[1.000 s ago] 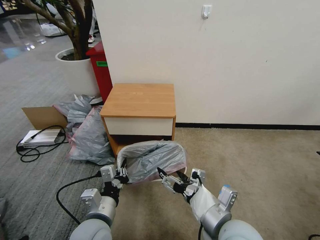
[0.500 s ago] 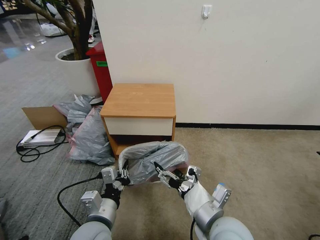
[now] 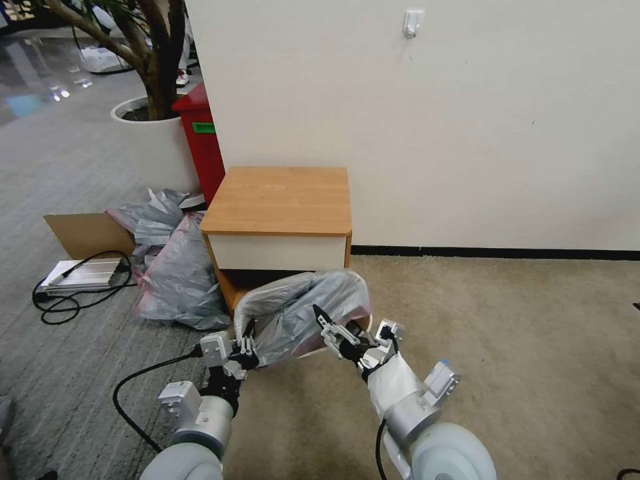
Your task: Pick up the garbage bag from the table and place it over the trash can.
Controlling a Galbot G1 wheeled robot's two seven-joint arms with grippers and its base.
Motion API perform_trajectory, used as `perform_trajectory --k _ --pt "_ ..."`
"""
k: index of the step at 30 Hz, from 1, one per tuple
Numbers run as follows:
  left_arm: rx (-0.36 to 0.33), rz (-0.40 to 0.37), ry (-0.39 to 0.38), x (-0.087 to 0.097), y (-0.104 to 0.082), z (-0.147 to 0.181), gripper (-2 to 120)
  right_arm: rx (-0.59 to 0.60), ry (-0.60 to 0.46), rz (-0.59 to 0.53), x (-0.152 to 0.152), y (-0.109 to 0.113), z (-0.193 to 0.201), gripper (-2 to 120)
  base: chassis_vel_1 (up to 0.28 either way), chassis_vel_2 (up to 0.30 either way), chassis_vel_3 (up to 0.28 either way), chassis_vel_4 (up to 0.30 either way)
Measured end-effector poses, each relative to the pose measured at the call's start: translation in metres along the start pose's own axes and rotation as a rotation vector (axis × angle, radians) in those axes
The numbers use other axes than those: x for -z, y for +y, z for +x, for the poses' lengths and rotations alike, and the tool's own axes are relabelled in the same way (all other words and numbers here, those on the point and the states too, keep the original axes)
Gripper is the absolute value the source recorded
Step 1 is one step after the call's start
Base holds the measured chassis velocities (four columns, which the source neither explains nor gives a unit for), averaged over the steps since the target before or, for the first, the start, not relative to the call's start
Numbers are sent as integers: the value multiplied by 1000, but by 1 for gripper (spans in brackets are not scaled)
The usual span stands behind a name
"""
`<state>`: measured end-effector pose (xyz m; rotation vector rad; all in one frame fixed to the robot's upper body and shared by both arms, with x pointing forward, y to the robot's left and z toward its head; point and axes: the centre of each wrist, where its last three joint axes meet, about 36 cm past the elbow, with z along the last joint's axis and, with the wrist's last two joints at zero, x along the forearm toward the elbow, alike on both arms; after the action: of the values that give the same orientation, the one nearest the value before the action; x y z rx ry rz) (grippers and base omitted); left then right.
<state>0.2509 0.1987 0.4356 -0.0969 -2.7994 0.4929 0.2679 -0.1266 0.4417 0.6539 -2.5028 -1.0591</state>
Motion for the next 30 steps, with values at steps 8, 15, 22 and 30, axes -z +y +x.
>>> perform_trajectory --k 8,15,22,30 --pt "-5 0 5 -1 0 0 4 -2 -2 12 -3 -2 -3 35 0 0 0 0" --pt "1 0 7 -2 1 -1 4 -13 -20 24 -2 -4 -3 9 0 0 0 0" --pt "25 7 -6 2 5 -4 4 -15 -21 38 -5 -4 -2 0 0 0 0 0" --pt "54 27 -8 8 11 -10 4 4 -25 73 -7 -4 1 0 0 0 0 0"
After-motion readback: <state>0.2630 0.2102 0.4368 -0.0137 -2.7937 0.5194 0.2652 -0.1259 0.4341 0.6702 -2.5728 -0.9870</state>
